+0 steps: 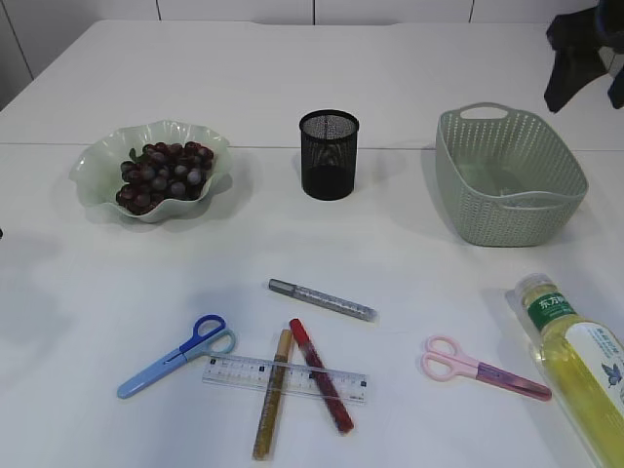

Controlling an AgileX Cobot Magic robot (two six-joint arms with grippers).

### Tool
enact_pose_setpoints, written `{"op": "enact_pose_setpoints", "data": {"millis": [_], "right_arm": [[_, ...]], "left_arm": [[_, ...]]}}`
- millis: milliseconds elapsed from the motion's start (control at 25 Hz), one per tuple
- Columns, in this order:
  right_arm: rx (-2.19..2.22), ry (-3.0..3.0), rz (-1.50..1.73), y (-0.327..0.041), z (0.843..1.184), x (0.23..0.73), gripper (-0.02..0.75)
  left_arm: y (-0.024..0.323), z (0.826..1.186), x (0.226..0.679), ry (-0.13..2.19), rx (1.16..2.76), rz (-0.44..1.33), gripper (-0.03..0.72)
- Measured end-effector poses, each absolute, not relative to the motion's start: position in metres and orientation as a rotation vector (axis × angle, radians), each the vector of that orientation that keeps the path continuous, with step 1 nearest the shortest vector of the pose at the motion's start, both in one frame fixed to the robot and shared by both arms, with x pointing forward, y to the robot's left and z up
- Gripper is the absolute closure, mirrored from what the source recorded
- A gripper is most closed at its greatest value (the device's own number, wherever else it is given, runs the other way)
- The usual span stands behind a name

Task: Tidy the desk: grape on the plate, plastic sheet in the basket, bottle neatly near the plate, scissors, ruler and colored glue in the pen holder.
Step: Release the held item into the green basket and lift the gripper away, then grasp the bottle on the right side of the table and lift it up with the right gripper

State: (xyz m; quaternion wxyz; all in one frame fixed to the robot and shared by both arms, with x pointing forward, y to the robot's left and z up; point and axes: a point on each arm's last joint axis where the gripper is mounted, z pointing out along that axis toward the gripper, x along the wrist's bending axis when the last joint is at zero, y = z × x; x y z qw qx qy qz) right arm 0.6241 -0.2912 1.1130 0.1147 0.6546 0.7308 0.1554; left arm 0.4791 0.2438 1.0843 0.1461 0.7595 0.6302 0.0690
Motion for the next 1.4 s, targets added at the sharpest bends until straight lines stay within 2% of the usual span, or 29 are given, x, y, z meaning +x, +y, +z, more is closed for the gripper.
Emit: {"op": "enact_pose_setpoints", "data": {"millis": [160,280,680,1120,1400], "right_arm": [[1.907,2.128,0.471,-0.291,1.13,0.59,0.165],[1.928,2.141,0.449,-0.291,1.128,0.563,0.165],[2.018,2.22,0.311,-0.292,1.09,0.488,0.165],[2.126,2.295,0.154,-0.292,1.046,0.455,0.165],[2.015,2.331,0.22,-0.292,1.041,0.459,0.165]], "left_arm": [[0.244,1.085,0.481,1.804,2.172,0.217,0.347],[0.243,1.085,0.482,1.799,2.165,0.226,0.347],[0.243,1.085,0.482,1.796,2.161,0.23,0.349],[0.243,1.085,0.482,1.795,2.16,0.232,0.358],[0.243,1.086,0.484,1.784,2.145,0.251,0.377]]}}
